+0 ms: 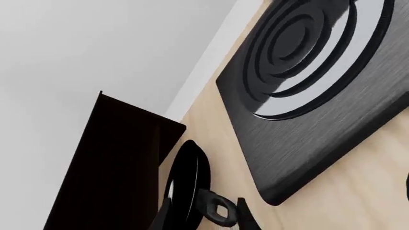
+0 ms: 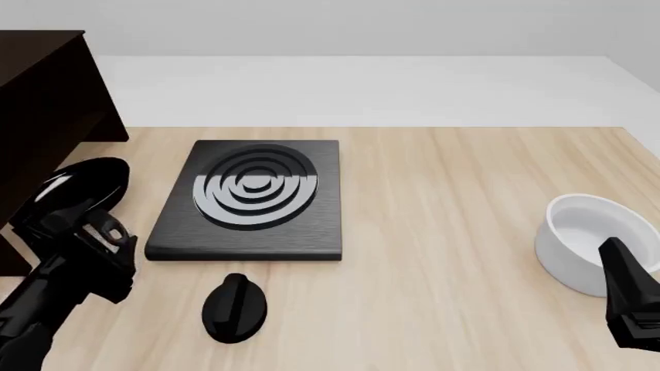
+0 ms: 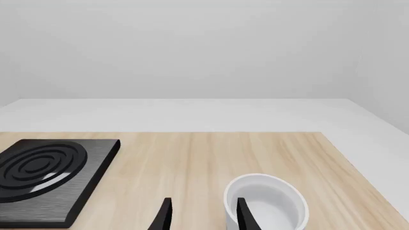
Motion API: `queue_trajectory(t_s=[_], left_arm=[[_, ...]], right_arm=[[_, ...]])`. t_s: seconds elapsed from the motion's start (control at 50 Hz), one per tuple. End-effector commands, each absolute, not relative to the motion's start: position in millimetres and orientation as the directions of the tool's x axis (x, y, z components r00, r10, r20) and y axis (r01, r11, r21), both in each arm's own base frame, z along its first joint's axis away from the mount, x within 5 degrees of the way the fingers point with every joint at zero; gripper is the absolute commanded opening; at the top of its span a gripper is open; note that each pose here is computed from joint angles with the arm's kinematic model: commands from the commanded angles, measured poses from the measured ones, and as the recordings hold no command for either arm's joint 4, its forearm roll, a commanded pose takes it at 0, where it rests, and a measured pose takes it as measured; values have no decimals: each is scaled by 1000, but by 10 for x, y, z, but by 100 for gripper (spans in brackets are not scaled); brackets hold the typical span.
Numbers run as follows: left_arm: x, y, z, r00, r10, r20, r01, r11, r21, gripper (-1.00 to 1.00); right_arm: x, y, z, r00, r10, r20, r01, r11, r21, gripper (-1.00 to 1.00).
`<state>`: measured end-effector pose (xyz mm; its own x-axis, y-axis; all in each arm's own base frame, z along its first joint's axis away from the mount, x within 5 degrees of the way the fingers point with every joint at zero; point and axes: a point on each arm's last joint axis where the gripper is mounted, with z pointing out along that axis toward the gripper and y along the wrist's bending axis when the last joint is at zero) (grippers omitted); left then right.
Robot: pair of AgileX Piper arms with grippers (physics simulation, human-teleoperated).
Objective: Put the frying pan under the cabinet shelf.
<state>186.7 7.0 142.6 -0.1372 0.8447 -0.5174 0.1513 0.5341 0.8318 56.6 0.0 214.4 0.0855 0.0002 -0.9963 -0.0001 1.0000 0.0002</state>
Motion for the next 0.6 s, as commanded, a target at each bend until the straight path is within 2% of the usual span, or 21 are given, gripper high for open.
queue_trajectory(t_s=[0.02, 0.6], left_arm=[[1761, 29, 1465, -111, 848, -518, 148, 530, 835, 100], [1679, -110, 1514, -28, 853, -521, 169, 518, 839, 100]], right_arm=[[566, 0, 2144, 86, 0, -996, 0, 1000, 0, 100], [566, 0, 2144, 85, 0, -996, 0, 1000, 0, 100]])
